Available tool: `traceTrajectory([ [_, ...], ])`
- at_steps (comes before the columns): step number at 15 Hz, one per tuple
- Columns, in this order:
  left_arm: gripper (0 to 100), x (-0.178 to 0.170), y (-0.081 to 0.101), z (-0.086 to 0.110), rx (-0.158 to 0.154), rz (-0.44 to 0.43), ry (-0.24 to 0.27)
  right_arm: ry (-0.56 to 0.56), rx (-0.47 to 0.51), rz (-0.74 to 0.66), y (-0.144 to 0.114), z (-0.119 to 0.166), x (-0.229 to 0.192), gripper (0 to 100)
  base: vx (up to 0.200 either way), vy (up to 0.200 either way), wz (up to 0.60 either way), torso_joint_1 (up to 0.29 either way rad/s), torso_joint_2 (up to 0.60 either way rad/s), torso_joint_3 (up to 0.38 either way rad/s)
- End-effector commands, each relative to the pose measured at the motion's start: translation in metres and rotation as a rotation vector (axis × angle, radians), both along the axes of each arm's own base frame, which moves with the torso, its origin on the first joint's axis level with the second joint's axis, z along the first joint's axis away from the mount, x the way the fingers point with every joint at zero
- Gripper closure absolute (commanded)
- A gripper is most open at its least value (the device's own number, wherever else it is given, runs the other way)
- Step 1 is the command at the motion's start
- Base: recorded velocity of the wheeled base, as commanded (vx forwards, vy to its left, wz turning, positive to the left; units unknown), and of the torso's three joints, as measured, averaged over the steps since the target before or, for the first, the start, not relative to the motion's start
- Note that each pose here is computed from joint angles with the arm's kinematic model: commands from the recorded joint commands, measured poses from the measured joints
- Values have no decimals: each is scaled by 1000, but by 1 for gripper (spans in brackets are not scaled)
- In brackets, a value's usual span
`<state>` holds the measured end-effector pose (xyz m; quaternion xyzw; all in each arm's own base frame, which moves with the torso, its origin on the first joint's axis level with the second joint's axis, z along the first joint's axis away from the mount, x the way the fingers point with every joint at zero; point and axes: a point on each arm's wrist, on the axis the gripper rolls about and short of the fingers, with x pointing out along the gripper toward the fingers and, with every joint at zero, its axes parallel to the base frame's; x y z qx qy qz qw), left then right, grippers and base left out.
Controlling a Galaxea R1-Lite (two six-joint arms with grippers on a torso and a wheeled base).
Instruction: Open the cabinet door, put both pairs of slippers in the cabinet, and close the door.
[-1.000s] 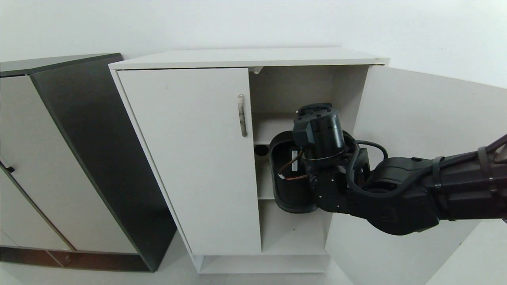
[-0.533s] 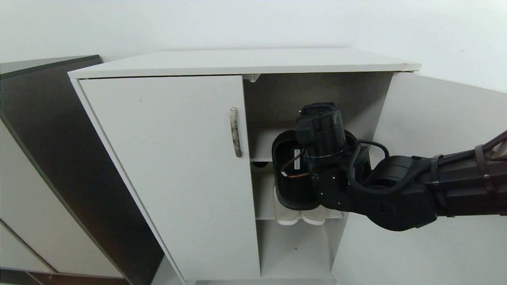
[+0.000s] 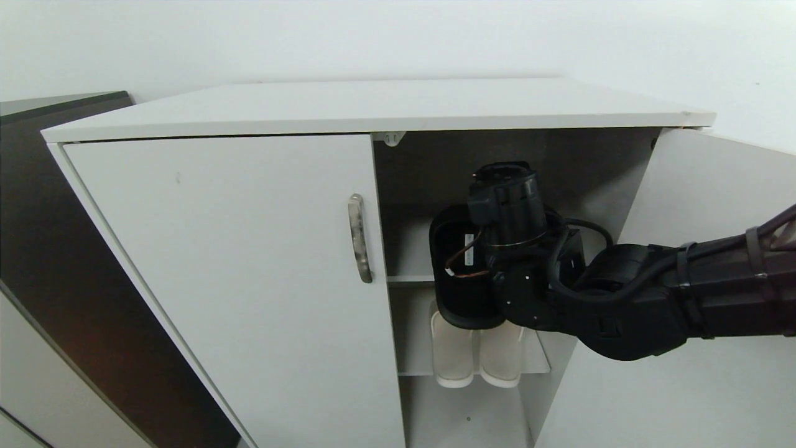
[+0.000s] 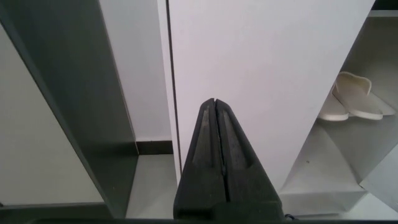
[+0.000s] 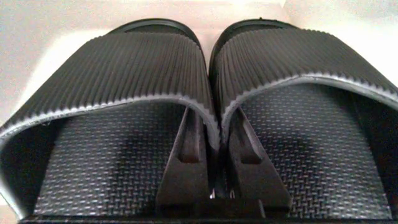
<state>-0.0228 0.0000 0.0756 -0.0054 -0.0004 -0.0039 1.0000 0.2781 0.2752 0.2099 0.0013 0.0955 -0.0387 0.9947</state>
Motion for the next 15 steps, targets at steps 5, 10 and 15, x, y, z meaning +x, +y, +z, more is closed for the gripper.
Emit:
traceTrajectory([
  [5, 100, 0, 0, 0, 0, 0, 1, -8, 30, 36, -7, -6, 34, 100, 0, 0, 0, 0, 0, 0],
  [10, 100, 0, 0, 0, -1, 0, -1, -33, 26, 32, 0, -8, 65, 100, 0, 0, 0, 0, 0, 0],
  [15, 100, 0, 0, 0, -1, 0, 1, -43, 20, 23, 0, -9, 78, 100, 0, 0, 0, 0, 0, 0],
])
